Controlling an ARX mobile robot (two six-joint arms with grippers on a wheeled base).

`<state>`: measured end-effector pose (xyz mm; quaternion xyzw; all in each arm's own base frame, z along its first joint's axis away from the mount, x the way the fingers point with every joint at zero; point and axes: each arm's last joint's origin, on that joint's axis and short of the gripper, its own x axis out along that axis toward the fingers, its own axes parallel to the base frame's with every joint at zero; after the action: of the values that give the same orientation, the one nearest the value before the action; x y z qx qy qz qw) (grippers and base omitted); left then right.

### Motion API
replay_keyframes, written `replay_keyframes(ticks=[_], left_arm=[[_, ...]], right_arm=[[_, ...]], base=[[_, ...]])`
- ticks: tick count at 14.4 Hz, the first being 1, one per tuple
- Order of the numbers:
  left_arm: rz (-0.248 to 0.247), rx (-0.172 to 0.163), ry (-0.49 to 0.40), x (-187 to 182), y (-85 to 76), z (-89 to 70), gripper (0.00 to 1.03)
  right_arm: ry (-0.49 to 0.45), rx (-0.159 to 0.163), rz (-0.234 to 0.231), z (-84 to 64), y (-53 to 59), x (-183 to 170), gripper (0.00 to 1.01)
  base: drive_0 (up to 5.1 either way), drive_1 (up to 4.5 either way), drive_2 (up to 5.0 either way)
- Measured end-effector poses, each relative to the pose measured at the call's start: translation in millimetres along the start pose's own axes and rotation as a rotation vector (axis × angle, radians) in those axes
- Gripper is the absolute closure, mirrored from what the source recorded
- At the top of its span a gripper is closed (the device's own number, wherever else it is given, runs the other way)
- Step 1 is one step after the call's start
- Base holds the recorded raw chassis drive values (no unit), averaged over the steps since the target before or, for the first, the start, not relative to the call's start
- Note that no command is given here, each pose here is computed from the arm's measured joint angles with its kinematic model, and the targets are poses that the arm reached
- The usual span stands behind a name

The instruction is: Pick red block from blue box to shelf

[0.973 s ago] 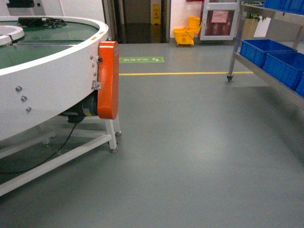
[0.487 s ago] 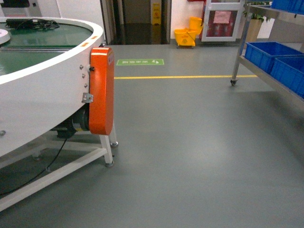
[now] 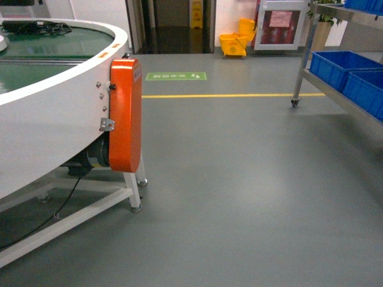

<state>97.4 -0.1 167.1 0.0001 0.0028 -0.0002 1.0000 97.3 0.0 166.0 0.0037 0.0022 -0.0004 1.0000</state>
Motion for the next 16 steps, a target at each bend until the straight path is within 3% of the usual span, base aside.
replay_keyframes(ticks=[16], left_arm=[[0.001, 0.0, -0.007, 0.0, 0.1, 0.7, 0.05]], right_arm=[[-0.007, 0.0, 0.0, 0.7, 0.0, 0.0, 0.73]], base=[[-1.6, -1.58, -1.6]])
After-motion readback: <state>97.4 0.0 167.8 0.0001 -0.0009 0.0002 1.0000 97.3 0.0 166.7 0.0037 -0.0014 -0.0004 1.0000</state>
